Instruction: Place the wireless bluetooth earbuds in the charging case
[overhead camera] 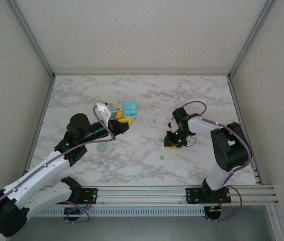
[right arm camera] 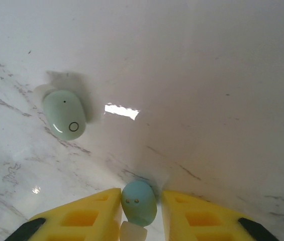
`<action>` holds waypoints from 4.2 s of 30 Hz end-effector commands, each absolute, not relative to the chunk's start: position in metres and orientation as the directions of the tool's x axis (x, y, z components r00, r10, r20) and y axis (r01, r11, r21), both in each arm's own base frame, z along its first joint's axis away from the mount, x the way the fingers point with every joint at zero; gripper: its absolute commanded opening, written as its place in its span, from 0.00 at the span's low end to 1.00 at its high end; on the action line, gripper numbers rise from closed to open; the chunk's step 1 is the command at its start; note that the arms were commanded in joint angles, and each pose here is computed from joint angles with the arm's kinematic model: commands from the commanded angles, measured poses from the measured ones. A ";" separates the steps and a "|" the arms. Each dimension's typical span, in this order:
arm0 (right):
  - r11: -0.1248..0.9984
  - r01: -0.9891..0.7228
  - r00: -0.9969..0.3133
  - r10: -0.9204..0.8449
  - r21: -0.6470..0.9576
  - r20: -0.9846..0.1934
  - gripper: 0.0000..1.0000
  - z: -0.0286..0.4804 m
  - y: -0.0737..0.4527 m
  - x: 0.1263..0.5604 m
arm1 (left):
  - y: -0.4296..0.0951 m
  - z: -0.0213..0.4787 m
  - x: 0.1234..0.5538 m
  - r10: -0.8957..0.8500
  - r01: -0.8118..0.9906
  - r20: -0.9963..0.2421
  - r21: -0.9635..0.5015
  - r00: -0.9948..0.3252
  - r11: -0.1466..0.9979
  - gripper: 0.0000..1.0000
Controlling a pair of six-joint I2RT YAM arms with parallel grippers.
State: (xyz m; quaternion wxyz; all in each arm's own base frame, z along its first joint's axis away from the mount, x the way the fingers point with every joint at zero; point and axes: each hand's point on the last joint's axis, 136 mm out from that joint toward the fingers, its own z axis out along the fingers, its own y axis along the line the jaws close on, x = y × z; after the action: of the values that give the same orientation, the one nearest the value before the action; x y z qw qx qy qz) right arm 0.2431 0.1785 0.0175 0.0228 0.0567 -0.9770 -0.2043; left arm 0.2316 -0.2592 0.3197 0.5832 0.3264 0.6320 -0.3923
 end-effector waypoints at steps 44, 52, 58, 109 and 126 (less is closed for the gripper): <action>0.966 0.220 -0.975 0.222 0.136 -0.002 0.42 0.032 0.145 0.240 | -0.264 0.331 0.230 -0.049 0.882 -0.996 -0.083 -0.068 0.464 0.19; 0.970 0.216 -0.976 0.218 0.115 -0.006 0.36 0.025 0.146 0.242 | -0.264 0.328 0.230 -0.038 0.880 -0.997 -0.075 -0.066 0.469 0.19; 0.972 0.201 -0.979 0.202 0.120 0.007 0.31 0.019 0.151 0.243 | -0.264 0.329 0.230 -0.041 0.881 -0.997 -0.078 -0.067 0.467 0.19; 0.995 0.076 -0.996 0.078 0.064 -0.031 0.18 0.018 0.152 0.252 | -0.266 0.329 0.231 -0.039 0.883 -0.996 -0.090 -0.081 0.460 0.19; 0.386 -0.316 -0.945 -0.210 0.867 -0.251 0.19 0.233 0.281 0.213 | -0.260 0.327 0.236 -0.011 0.862 -0.999 -0.040 -0.040 0.505 0.19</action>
State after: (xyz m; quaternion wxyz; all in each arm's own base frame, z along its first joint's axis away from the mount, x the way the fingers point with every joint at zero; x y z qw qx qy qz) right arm 0.2373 0.2542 0.1783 -0.0809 0.0815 -0.9051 -0.4093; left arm 0.2384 -0.2619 0.3075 0.5780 0.3365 0.6437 -0.3720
